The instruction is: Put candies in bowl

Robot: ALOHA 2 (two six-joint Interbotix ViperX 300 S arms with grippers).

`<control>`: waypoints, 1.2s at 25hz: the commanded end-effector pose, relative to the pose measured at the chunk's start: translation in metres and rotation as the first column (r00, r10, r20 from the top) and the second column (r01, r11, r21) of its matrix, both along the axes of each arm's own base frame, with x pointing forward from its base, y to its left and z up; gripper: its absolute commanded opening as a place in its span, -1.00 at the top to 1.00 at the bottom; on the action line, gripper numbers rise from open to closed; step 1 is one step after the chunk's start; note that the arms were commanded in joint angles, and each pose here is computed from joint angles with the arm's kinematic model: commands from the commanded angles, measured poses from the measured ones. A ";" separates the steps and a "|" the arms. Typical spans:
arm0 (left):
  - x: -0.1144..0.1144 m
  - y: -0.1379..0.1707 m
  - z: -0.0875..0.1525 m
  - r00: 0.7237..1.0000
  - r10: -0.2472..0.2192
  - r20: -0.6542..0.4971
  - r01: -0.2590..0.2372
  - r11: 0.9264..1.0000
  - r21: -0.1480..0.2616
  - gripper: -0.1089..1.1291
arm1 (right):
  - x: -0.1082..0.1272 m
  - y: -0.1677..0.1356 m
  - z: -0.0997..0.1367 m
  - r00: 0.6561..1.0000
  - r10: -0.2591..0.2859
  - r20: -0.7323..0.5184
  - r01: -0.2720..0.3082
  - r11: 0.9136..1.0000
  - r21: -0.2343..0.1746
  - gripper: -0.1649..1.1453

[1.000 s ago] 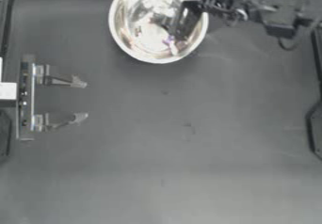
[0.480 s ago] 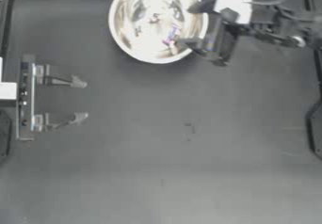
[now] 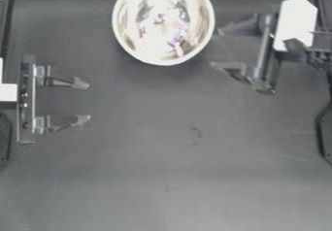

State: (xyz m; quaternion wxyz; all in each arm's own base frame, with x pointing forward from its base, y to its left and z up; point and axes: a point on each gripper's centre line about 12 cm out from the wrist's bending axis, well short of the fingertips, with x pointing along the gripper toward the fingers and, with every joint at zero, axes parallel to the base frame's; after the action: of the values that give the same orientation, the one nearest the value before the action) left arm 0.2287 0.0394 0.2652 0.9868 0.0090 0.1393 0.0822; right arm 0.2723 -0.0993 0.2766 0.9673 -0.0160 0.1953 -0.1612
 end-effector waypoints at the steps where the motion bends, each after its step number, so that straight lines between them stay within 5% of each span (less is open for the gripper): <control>1: 0.001 0.003 0.009 1.000 0.002 0.015 -0.002 1.000 0.027 -0.73 | -0.009 0.011 0.007 0.999 0.014 0.046 -0.014 1.000 0.019 -0.76; 16: -0.016 0.007 0.007 1.000 0.016 -0.007 -0.015 0.999 0.036 -0.72 | -0.034 0.044 -0.001 0.994 0.084 0.074 -0.090 0.992 0.087 -0.76; 30: -0.040 0.000 0.003 1.000 0.008 0.020 -0.009 0.999 0.034 -0.72 | -0.047 0.053 -0.012 0.991 0.110 0.071 -0.116 0.990 0.084 -0.76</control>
State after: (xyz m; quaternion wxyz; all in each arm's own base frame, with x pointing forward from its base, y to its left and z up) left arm 0.1897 0.0396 0.2640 0.9866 0.0236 0.1357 0.0874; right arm 0.2253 -0.0465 0.2587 0.9781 0.0220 0.1823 -0.0979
